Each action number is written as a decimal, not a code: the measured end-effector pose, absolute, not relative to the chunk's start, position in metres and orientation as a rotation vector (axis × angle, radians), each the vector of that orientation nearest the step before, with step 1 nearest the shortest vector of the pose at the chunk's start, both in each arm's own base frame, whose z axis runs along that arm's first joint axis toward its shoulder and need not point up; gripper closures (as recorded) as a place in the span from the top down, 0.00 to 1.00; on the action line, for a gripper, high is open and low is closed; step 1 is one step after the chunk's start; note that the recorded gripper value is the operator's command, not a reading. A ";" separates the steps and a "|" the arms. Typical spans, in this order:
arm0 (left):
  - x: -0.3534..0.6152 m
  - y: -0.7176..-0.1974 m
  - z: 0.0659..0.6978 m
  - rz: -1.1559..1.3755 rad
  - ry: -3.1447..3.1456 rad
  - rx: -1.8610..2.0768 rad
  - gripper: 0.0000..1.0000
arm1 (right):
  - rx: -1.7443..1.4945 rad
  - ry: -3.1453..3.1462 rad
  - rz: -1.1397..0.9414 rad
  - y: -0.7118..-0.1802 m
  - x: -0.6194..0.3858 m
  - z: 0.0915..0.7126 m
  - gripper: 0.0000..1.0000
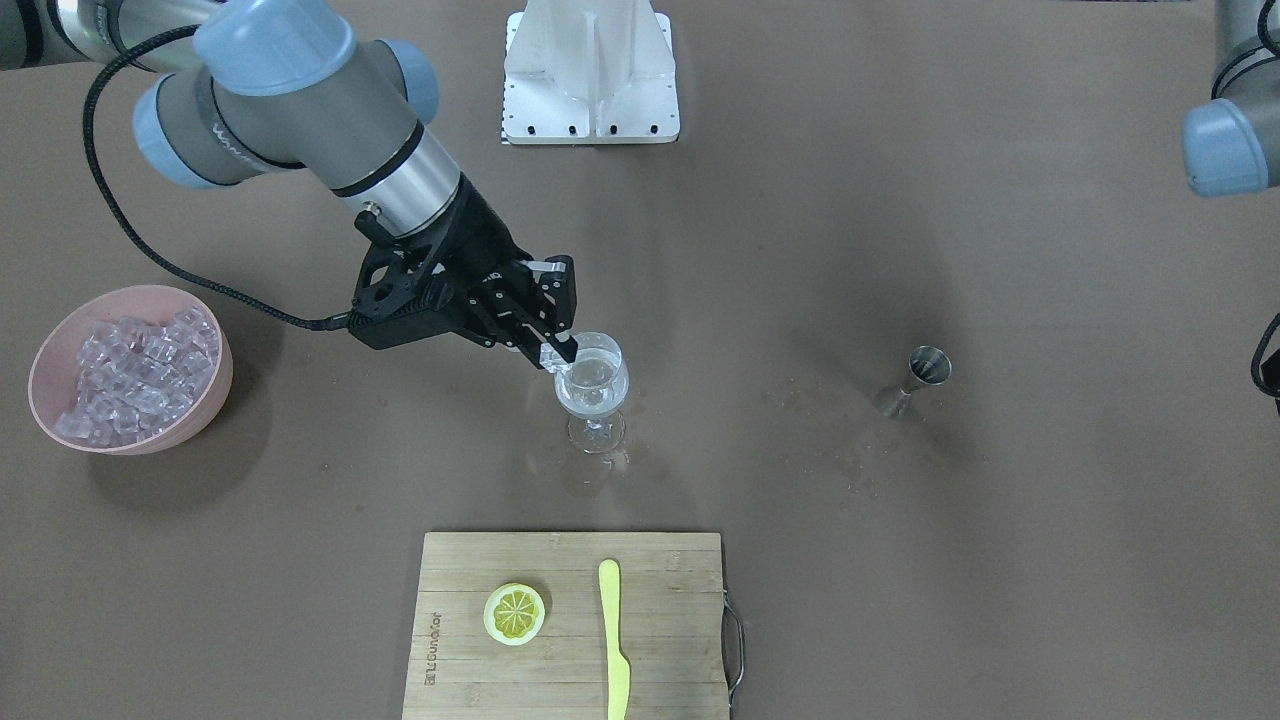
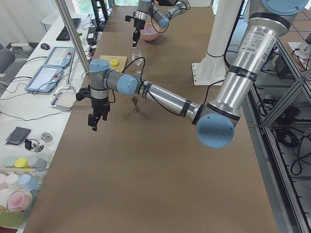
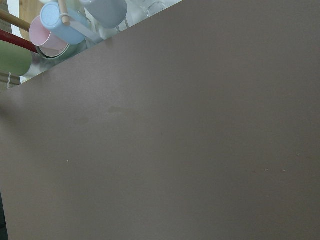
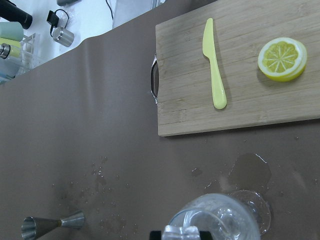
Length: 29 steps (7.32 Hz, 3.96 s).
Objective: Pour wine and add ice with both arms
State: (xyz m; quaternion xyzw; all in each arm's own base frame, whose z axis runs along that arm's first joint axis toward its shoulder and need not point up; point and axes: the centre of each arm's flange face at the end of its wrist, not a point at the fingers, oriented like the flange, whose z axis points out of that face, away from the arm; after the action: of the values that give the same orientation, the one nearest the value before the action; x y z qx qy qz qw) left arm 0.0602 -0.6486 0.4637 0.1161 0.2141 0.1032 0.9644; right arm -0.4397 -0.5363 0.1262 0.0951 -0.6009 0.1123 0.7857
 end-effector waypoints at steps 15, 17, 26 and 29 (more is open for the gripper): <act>0.027 -0.638 0.509 0.175 0.539 0.300 0.98 | 0.132 -1.077 0.136 -0.621 -0.225 0.217 1.00; 0.011 -0.639 0.515 0.149 0.539 0.306 0.98 | 0.148 -0.953 0.025 -0.632 -0.149 0.316 1.00; -0.070 -0.585 0.645 -0.015 0.647 0.179 0.98 | -0.034 -0.713 -0.117 -0.514 0.054 0.621 1.00; -0.074 -0.585 0.639 -0.052 0.684 0.111 0.98 | -0.023 -0.711 -0.053 -0.480 0.080 0.671 1.00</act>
State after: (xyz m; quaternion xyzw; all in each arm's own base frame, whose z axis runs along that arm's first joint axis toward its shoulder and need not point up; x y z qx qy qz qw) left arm -0.0741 -0.5853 0.6386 0.0542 0.3353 -0.0254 0.9402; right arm 0.0803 -0.4804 0.6711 -0.0111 -0.3478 -0.0261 0.9371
